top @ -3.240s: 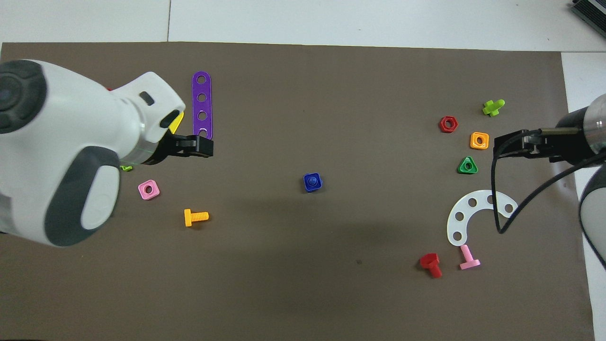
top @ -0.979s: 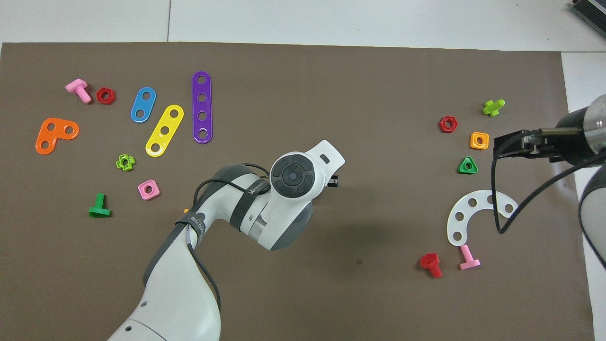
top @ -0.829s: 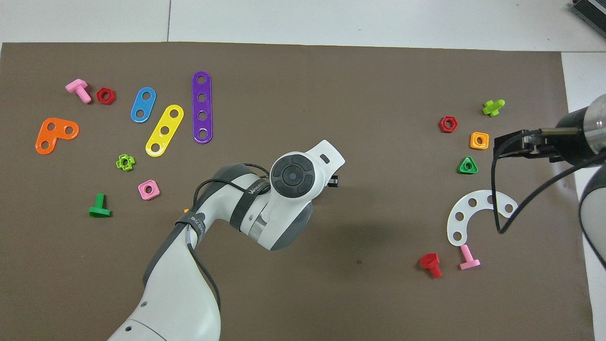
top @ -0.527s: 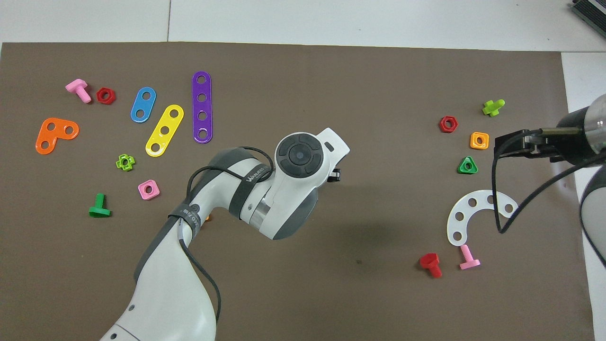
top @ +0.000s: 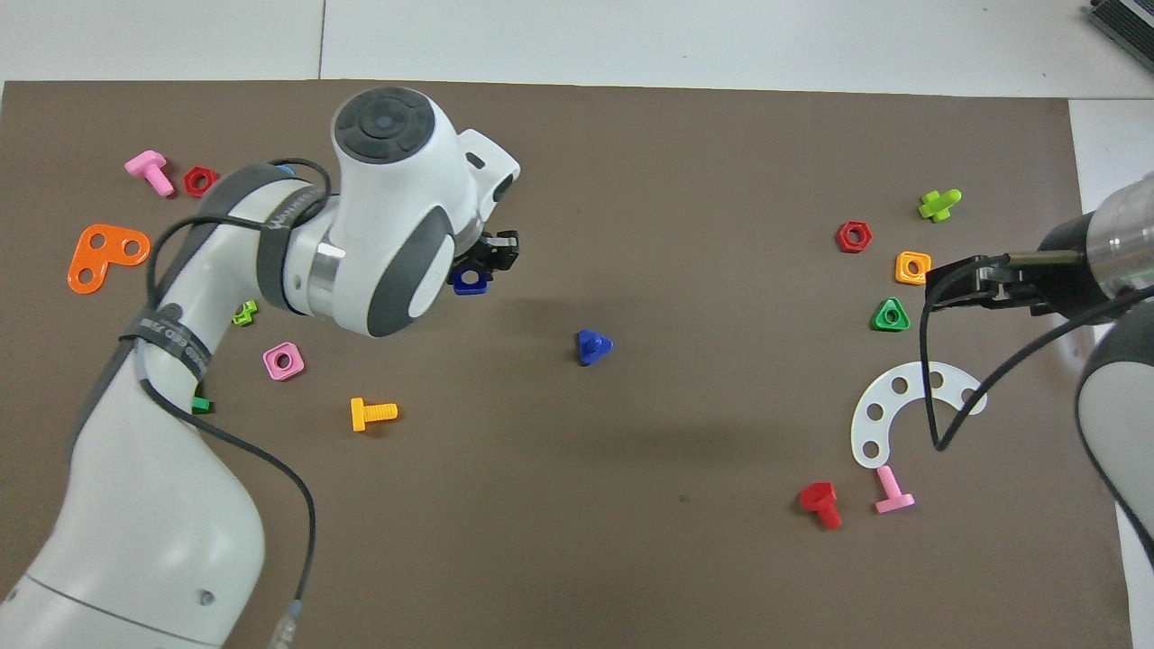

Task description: Unscrew and place screws in storage area

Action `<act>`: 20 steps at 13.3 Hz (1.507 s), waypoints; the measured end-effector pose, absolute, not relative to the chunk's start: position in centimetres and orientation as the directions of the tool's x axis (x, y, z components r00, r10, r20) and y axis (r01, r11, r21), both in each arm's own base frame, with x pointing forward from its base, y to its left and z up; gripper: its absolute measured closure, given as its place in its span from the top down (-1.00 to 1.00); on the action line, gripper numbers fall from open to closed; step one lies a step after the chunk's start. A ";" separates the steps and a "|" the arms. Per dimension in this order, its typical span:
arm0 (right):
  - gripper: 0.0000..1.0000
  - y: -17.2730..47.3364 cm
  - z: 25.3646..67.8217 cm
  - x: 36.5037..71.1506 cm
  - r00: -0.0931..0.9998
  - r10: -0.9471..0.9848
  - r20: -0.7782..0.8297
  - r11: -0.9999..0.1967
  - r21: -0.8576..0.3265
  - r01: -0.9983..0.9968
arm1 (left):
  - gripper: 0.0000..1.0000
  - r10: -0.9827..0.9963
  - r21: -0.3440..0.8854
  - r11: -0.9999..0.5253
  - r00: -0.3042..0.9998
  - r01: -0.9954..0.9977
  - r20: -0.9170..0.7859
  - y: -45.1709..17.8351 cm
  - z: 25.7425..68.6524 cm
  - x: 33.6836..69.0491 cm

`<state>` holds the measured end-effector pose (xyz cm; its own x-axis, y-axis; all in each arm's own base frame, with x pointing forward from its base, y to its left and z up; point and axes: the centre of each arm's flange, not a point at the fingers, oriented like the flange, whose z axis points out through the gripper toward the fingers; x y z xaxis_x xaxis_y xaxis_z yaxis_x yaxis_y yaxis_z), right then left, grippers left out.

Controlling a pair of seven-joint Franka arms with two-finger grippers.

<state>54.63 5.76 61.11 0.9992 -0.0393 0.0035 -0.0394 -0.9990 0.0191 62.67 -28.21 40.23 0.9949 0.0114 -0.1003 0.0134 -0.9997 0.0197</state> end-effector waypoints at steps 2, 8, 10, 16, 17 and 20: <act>1.00 8.1 59.4 54.5 0.999 -0.022 0.024 -1.000 0.015 -0.023 | -0.08 -0.080 0.026 -0.997 0.986 -0.077 -0.150 -22.0 38.7 64.1; 1.00 15.1 52.8 54.2 0.998 -0.013 0.055 -1.000 0.003 -0.014 | 0.30 -0.176 0.049 -0.984 0.978 -0.171 -0.109 -15.5 31.6 61.7; 1.00 19.4 49.5 54.1 0.998 -0.030 0.059 -1.000 -0.004 -0.030 | 0.78 -0.180 0.051 -0.983 0.979 -0.176 -0.100 -15.0 31.6 61.4; 0.94 30.8 39.6 54.0 0.994 -0.051 0.101 -0.998 -0.042 -0.047 | 1.00 -0.077 0.067 -0.995 0.992 -0.070 -0.104 -7.1 42.0 62.3; 0.84 31.8 38.3 54.0 0.993 -0.053 0.109 -0.998 -0.048 -0.048 | 1.00 -0.047 0.073 -0.997 0.991 -0.038 -0.126 -4.8 44.9 61.3; 0.78 34.0 35.3 54.1 0.993 -0.037 0.108 -0.999 -0.043 -0.032 | 1.00 0.029 0.026 -0.999 0.976 0.036 -0.217 2.0 49.9 57.4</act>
<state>54.06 34.04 35.30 0.9934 -0.0367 0.1083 -0.0322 -0.9985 -0.0433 57.37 1.98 49.94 0.9756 0.0294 -0.2174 0.0360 -0.9990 0.0262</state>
